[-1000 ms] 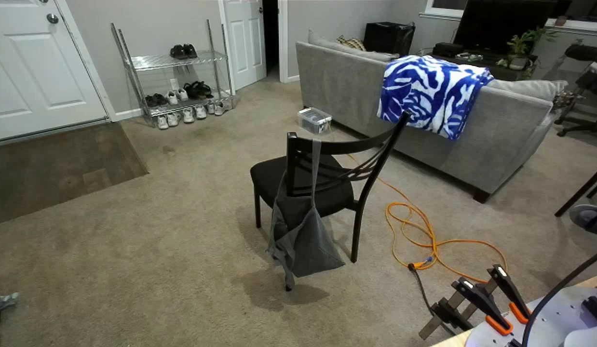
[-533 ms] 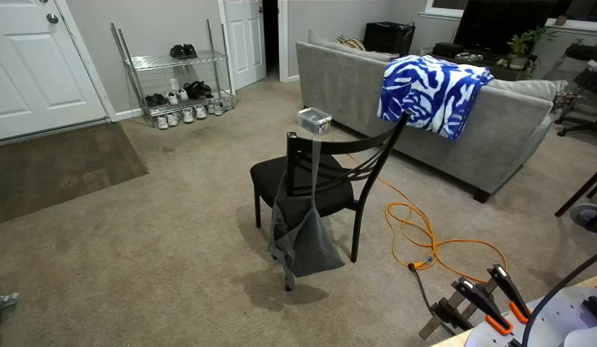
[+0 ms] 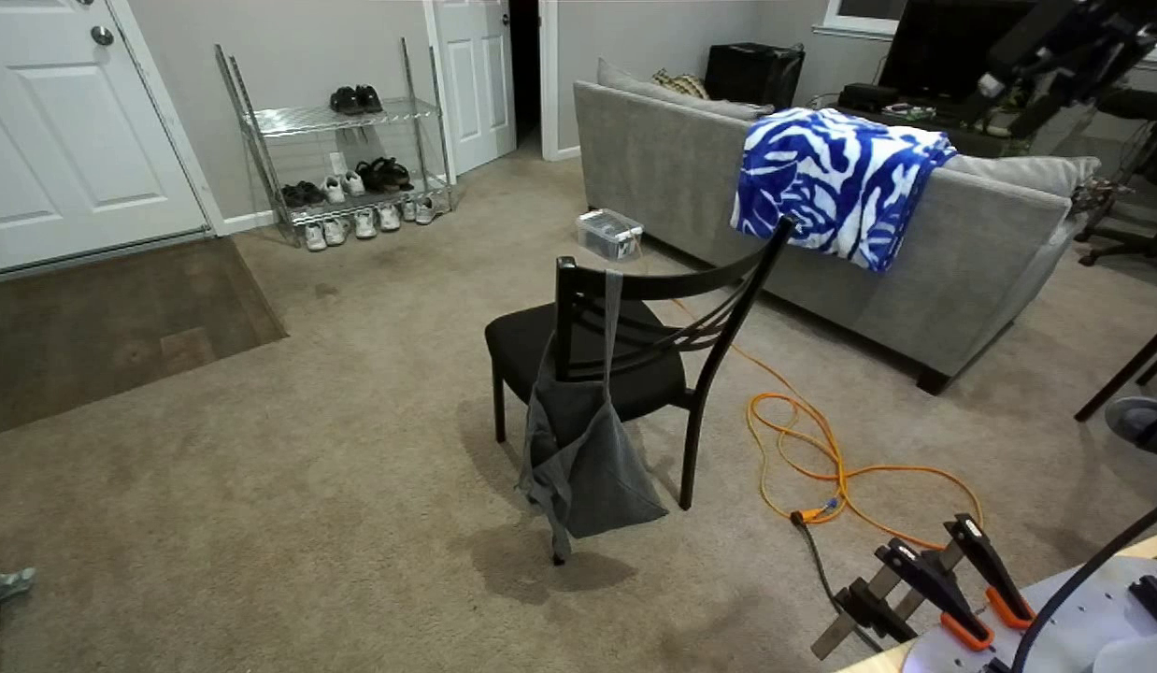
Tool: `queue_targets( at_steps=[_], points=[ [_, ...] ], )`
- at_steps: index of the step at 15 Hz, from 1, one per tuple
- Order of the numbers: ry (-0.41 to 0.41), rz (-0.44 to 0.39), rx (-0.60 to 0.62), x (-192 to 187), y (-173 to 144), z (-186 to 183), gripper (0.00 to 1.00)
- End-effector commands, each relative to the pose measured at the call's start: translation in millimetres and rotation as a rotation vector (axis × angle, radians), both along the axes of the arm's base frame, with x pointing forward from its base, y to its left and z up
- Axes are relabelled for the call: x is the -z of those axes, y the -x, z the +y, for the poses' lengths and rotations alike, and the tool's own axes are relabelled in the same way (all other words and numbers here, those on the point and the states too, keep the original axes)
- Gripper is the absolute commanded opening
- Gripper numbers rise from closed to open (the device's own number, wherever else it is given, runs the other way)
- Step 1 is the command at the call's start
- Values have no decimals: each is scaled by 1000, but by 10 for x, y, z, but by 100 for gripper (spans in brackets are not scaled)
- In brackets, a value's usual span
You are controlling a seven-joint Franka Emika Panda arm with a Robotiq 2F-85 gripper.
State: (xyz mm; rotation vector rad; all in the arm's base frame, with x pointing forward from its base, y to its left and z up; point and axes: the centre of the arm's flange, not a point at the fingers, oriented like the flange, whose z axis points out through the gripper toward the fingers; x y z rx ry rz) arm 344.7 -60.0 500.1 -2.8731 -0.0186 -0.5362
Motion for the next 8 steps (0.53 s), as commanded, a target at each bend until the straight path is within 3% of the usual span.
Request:
queue_targets(
  at_steps=[1, 4, 8],
  points=[
    [31, -73, -111, -68, -394, 758, 100],
    [94, -151, -183, -177, -739, 1340, 100],
    [154, -160, -239, -103, -1189, 1851, 100]
  ],
)
